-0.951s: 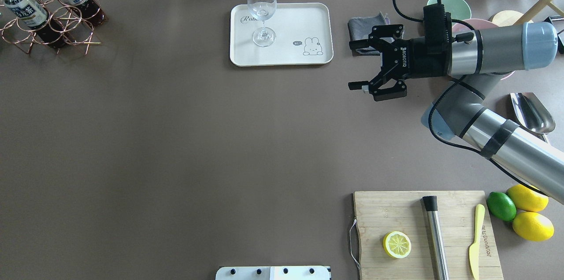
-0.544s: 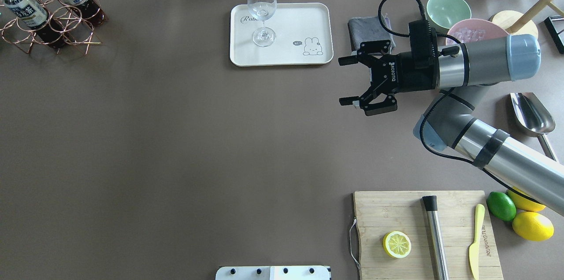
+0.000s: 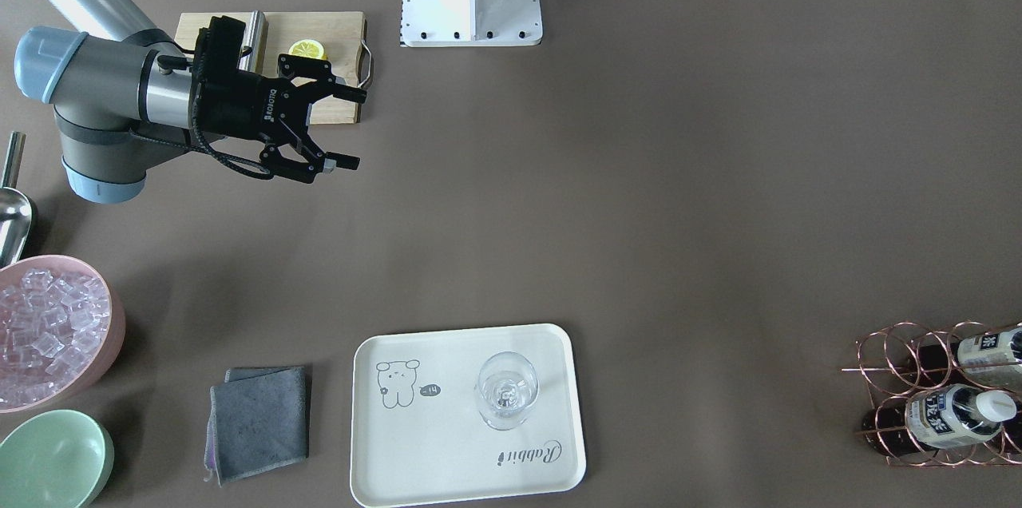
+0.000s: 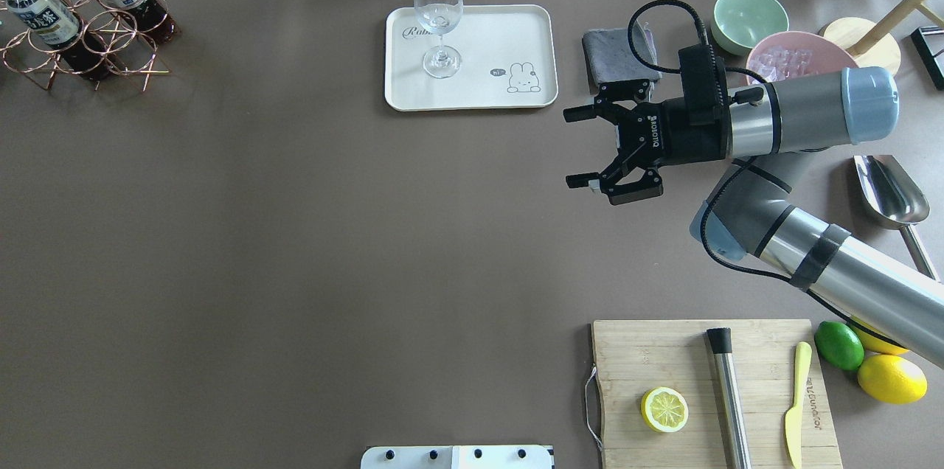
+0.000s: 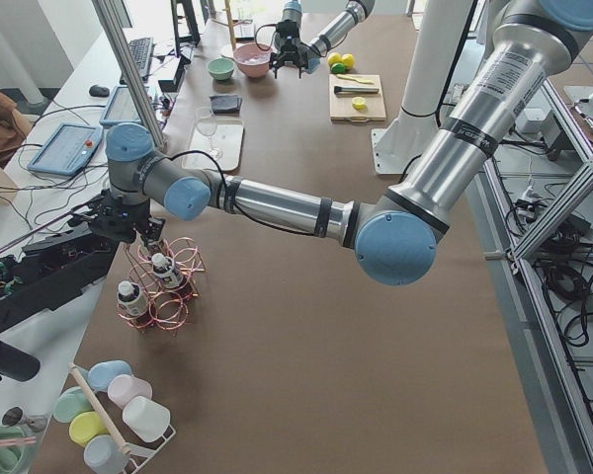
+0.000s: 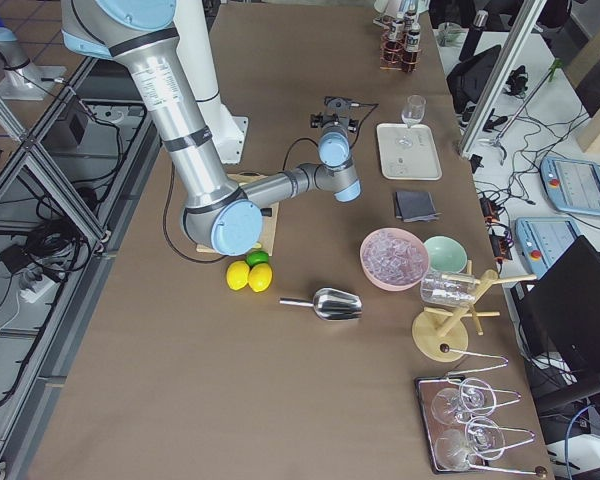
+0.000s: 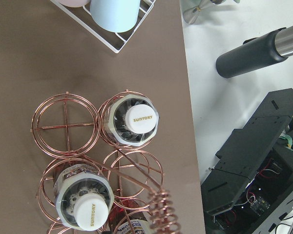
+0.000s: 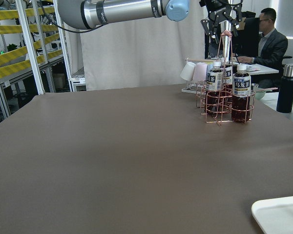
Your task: Take tea from basket to plate
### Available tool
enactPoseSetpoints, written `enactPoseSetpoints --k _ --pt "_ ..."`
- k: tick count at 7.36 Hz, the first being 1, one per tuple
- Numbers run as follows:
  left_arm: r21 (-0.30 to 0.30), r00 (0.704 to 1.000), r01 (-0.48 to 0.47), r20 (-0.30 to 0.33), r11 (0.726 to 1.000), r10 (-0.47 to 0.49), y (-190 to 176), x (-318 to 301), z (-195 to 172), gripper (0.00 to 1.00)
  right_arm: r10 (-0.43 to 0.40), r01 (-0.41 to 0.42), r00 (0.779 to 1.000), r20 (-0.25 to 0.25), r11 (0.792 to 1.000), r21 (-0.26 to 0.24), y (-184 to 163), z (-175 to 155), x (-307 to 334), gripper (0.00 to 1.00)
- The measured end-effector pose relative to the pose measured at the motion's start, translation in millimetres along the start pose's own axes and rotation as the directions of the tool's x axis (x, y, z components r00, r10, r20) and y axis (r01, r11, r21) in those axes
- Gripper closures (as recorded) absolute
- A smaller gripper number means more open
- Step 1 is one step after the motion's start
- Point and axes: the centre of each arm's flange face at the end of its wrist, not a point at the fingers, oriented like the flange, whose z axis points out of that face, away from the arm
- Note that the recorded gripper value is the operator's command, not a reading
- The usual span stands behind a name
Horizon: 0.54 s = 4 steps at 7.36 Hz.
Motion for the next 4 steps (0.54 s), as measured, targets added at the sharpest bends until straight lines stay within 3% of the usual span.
enactPoseSetpoints --k 1,4 --pt "-0.003 1.0 -0.003 -0.002 1.0 0.003 3 0 1 1.0 0.012 -0.012 1.0 0.001 1.0 -0.003 3 -1 -1 0.0" --pt "0.0 1.0 -0.004 -0.017 1.0 0.004 -7 -1 -5 1.0 0.024 -0.024 1.0 -0.001 1.0 -0.007 9 -7 -5 0.0"
